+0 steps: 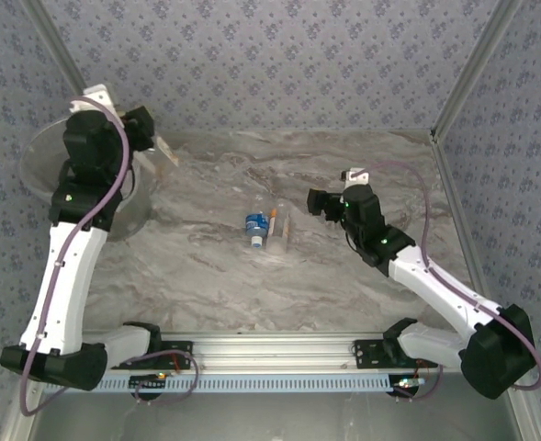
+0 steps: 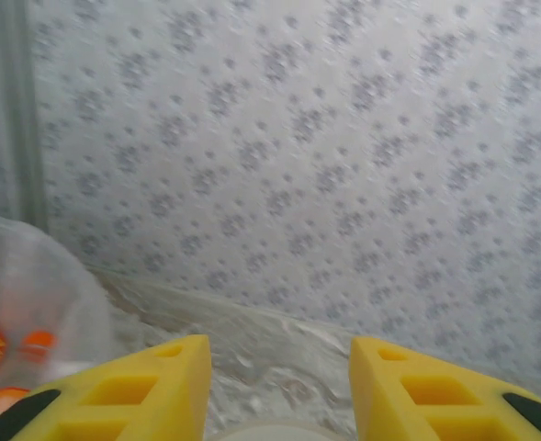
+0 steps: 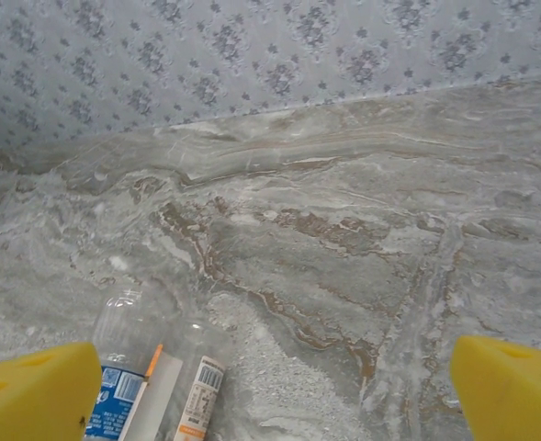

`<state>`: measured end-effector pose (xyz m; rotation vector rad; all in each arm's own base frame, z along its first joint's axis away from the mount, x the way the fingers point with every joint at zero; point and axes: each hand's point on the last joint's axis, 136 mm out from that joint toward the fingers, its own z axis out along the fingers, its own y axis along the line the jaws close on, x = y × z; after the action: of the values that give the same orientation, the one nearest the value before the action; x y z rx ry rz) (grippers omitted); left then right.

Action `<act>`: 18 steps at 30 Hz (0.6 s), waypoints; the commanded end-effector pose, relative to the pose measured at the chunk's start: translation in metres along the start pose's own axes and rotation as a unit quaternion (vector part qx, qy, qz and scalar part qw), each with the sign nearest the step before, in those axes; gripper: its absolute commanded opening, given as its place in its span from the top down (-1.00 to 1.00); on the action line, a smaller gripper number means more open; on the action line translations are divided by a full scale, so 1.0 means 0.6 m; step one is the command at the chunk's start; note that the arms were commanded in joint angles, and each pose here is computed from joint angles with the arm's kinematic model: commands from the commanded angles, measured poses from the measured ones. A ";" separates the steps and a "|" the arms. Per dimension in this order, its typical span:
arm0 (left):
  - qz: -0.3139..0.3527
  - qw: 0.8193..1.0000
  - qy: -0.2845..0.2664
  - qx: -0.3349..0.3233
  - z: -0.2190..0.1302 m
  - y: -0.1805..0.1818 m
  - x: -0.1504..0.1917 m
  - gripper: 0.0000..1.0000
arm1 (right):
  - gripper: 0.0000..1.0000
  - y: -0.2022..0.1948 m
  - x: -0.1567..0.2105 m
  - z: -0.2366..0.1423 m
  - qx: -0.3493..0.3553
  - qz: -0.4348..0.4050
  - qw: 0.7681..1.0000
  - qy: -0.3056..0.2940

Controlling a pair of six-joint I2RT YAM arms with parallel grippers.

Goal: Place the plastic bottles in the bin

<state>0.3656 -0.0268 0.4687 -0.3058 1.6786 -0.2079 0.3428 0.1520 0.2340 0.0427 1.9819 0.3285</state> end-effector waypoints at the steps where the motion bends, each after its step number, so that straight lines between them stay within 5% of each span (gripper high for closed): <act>1: 0.002 0.998 -0.049 -0.039 -0.004 0.037 -0.064 1.00 | -0.99 -0.016 -0.015 -0.010 0.011 0.033 0.999 -0.026; 9: -0.007 0.989 -0.081 -0.121 0.022 0.141 -0.130 1.00 | -0.98 -0.027 -0.007 -0.015 0.016 0.041 0.999 -0.023; 18: -0.007 0.982 -0.072 -0.176 0.068 0.227 -0.141 1.00 | -0.99 -0.032 -0.002 -0.021 0.016 0.040 0.999 -0.020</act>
<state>0.4048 0.1272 0.4812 -0.6110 1.6012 0.0928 0.3365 0.1380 0.2337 0.1111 1.9610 0.3460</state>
